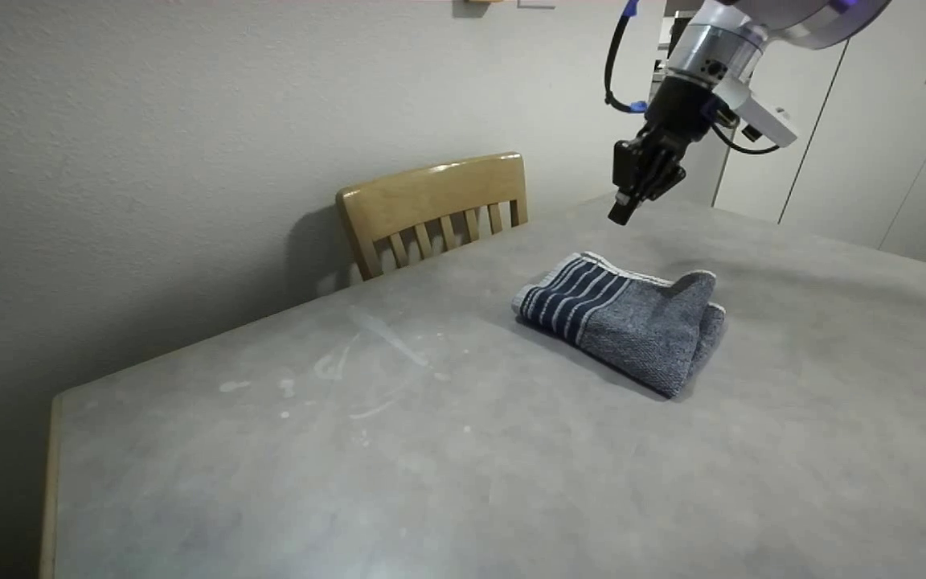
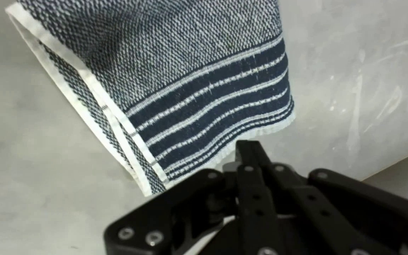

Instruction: Fold the towel

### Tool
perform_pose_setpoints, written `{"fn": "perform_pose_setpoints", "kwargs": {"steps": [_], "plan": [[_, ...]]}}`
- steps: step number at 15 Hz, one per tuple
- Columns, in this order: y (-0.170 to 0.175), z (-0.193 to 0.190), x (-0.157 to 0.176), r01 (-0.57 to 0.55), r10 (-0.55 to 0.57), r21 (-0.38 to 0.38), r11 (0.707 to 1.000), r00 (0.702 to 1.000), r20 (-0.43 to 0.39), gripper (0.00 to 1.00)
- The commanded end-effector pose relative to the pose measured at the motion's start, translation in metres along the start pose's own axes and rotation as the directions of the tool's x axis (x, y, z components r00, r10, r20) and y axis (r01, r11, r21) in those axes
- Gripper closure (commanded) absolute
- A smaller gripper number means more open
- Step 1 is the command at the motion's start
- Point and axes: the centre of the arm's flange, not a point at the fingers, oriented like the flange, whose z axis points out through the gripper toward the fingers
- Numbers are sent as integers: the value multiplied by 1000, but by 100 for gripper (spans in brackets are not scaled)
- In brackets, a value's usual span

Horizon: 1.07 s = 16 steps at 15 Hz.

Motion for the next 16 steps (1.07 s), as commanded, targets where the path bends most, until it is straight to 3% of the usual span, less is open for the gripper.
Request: {"fn": "perform_pose_setpoints", "kwargs": {"steps": [1,6,10,13,16], "plan": [[44,14,-10,-125,125,37,991,992,-9,100],[97,50,-15,-292,292,139,946,956,22,100],[117,72,-14,-379,386,222,898,922,16,100],[123,76,-24,-494,491,231,839,868,72,100],[118,61,-38,-543,531,208,814,840,114,100]]}}
